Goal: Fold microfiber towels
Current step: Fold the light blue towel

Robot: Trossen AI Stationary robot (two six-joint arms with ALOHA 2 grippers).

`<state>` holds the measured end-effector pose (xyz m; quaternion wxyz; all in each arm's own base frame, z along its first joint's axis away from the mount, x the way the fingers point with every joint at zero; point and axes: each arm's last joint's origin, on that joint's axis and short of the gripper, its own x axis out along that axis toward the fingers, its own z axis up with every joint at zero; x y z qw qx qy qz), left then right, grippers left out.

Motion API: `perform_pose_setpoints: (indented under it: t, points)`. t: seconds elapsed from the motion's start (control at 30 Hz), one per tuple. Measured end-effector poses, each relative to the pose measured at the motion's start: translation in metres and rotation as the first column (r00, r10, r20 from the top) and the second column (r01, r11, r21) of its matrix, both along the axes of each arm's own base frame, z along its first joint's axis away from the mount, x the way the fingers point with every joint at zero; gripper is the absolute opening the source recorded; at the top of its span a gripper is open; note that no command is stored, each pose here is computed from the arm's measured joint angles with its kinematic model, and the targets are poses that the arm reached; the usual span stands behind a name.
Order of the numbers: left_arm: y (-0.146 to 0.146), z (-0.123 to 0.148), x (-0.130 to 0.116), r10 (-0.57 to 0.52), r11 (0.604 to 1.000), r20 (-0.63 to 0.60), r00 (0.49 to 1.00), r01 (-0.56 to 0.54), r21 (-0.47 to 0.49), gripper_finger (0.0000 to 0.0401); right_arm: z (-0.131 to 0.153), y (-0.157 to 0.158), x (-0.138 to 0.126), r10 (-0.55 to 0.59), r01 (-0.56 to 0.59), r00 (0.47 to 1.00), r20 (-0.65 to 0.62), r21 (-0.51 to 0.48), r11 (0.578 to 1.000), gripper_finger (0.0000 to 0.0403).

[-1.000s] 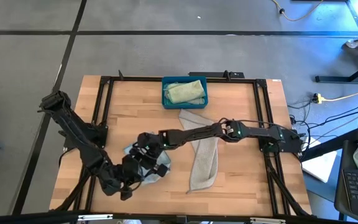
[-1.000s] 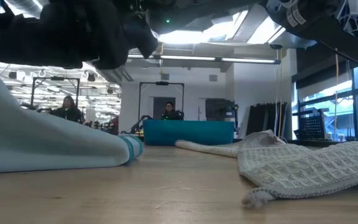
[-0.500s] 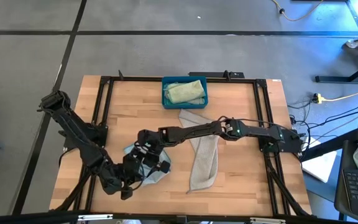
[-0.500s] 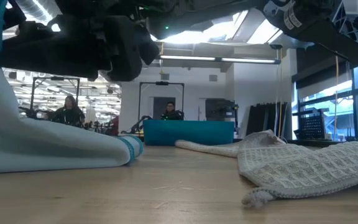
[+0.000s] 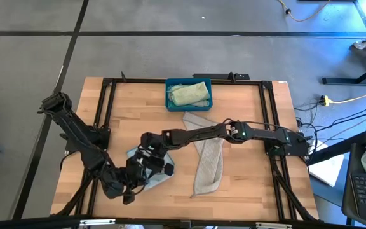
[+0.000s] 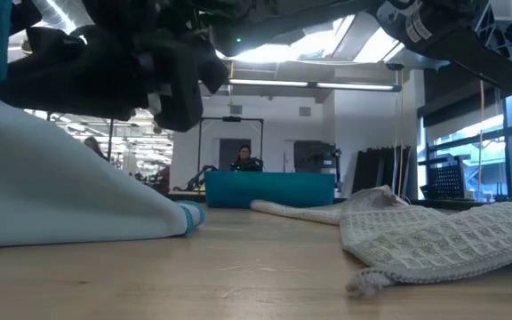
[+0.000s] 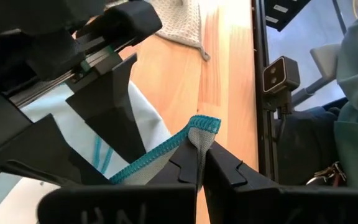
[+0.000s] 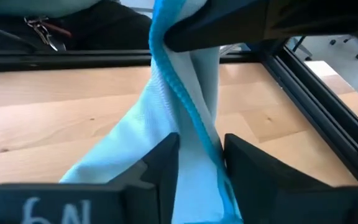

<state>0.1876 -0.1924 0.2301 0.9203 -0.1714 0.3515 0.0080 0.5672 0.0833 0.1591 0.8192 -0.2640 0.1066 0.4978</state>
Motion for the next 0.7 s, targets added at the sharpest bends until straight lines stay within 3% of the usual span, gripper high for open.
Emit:
perform_pose_setpoints:
  t: [0.33, 0.5, 0.6, 0.7]
  points:
    - [-0.001, 0.001, -0.001, -0.01, 1.0, -0.001, 1.0, 0.01, -0.014, 0.0, -0.002, -0.027, 0.003, -0.159, 0.156, 0.987, -0.018, -0.116, 0.981, 0.0055]
    - [-0.005, 0.001, -0.004, -0.027, 1.0, 0.003, 1.0, 0.027, -0.015, 0.0, -0.003, -0.038, 0.001, -0.159, 0.151, 0.986, -0.045, -0.148, 0.977, 0.0007]
    - [-0.005, 0.001, -0.005, -0.028, 0.999, 0.006, 1.0, 0.028, -0.016, 0.0, -0.003, -0.041, 0.001, -0.158, 0.152, 0.987, -0.036, -0.142, 0.978, 0.0021]
    - [-0.005, 0.001, -0.005, -0.027, 1.0, 0.006, 1.0, 0.027, -0.016, 0.0, -0.002, -0.042, 0.002, -0.156, 0.152, 0.987, -0.024, -0.137, 0.979, 0.0071]
